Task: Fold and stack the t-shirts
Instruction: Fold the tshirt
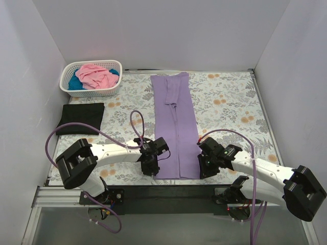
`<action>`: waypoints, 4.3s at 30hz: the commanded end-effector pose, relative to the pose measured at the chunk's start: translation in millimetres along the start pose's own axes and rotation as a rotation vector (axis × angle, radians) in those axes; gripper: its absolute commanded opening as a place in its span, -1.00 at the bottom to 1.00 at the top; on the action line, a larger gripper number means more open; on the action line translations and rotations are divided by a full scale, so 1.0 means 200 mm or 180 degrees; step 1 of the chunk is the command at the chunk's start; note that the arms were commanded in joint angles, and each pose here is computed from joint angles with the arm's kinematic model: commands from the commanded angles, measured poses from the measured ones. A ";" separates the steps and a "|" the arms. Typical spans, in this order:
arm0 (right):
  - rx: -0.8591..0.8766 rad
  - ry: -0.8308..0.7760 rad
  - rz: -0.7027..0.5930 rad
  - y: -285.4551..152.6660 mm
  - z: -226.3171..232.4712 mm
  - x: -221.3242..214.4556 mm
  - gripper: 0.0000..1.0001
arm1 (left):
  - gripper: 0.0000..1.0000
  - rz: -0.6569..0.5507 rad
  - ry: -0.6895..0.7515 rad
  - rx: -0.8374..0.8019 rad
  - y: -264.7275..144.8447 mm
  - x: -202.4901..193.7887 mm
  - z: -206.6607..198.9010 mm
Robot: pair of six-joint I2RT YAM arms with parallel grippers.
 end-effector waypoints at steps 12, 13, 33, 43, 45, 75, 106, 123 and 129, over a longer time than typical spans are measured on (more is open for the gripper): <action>-0.0072 -0.0041 0.0120 0.04 -0.03 -0.05 -0.57 | -0.43 0.0016 0.0044 0.0049 -0.03 -0.03 -0.03; -0.0071 -0.0045 0.0121 0.04 -0.03 -0.06 -0.57 | -0.42 -0.0008 0.0020 0.0057 -0.04 -0.03 -0.02; -0.0078 -0.0054 0.0098 0.04 -0.03 -0.06 -0.58 | -0.47 0.0076 0.0070 0.0171 0.02 -0.05 -0.05; 0.0091 -0.0108 0.0129 0.02 0.00 -0.06 -0.97 | -1.00 0.0226 0.0094 0.0234 0.01 -0.09 0.02; 0.0222 -0.0108 0.0154 0.01 0.03 -0.08 -0.97 | -1.00 0.0255 0.0095 0.0289 0.00 -0.12 0.07; -0.0159 -0.0452 -0.0775 -0.34 -0.17 1.02 -0.97 | -1.00 -0.1040 -0.0270 -0.0861 -0.33 0.90 -0.29; 0.0197 -0.0067 -0.0906 -0.16 -0.61 1.54 -0.97 | -1.00 -0.1337 -0.0313 -0.1203 -0.07 1.49 -0.39; -0.0403 -0.0071 -0.1041 -0.23 -0.62 1.55 -0.57 | -0.14 -0.1653 -0.0331 -0.1311 -0.23 1.45 -0.38; -0.0321 -0.0270 -0.1352 -0.22 -0.42 1.43 -0.56 | -0.16 -0.1635 -0.0078 -0.1398 -0.29 1.14 -0.43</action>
Point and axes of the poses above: each gripper's point midway between its finger pads, its own y axis out along the fingers, its own z axis along the line the jaws close on, x = y × z, the point moved 10 cm from there along -y, back along the fingers, and after that the axes turned 15 degrees about -y, right-handed, at the moved point
